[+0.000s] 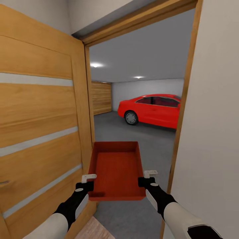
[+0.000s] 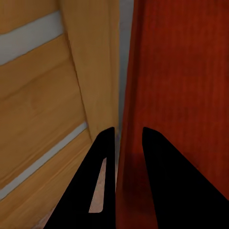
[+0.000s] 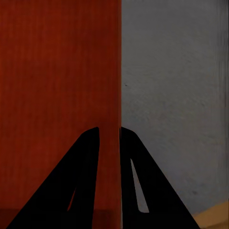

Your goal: Move the two storage containers from the living room to the garage. In the garage, place one container on the floor and stack the other container on top of it (either order is fine).

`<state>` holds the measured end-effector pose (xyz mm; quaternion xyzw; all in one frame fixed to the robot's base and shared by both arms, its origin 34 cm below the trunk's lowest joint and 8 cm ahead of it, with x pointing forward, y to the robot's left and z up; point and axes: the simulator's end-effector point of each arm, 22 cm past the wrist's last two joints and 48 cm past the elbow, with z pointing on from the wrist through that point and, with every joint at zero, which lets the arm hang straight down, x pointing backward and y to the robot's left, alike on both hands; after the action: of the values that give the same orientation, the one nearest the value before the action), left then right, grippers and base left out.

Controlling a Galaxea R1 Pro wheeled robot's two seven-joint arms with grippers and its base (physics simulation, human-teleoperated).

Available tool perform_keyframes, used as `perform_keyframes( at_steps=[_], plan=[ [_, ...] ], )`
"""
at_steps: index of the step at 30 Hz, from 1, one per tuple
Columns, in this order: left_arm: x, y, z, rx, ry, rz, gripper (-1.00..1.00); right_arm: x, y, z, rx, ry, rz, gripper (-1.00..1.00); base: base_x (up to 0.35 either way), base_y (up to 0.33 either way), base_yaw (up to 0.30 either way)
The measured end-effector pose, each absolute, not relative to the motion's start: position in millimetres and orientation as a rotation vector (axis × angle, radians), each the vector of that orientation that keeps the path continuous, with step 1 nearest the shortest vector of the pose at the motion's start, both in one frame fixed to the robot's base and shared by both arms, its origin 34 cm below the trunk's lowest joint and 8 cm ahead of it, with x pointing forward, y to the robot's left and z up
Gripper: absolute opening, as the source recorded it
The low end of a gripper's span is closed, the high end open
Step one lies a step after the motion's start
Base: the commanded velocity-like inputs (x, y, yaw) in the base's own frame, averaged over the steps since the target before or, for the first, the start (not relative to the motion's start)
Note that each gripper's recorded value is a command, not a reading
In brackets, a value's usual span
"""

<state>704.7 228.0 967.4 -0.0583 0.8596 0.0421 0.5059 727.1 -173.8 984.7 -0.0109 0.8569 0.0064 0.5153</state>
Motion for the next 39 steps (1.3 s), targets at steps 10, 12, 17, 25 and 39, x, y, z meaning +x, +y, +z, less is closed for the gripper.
perform_keyframes(
  at_steps=[10, 12, 17, 25, 39],
  plan=[
    [704.5, 227.9, 967.0, -0.140, 2.075, 0.102, -1.00, 726.8, -174.0, 984.2, -0.026, 2.060, 0.015, -1.00, 0.224, 0.188, -0.242],
    [704.5, 227.8, 967.0, -0.140, 2.075, 0.102, -1.00, 726.8, -174.1, 984.1, -0.026, 2.060, 0.015, -1.00, 0.224, 0.188, -0.242],
    [704.4, 227.8, 966.9, -0.140, 2.075, 0.102, -1.00, 726.8, -174.1, 984.1, -0.026, 2.060, 0.015, -1.00, 0.224, 0.188, -0.242],
    [704.5, 227.4, 967.1, -0.140, 2.075, 0.102, -1.00, 726.8, -174.5, 984.1, -0.026, 2.060, 0.015, -1.00, 0.225, 0.188, -0.242],
    [704.3, 226.4, 967.0, -0.141, 2.075, 0.103, -1.00, 726.9, -175.5, 983.9, -0.026, 2.060, 0.015, -1.00, 0.224, 0.186, -0.195]
  ],
)
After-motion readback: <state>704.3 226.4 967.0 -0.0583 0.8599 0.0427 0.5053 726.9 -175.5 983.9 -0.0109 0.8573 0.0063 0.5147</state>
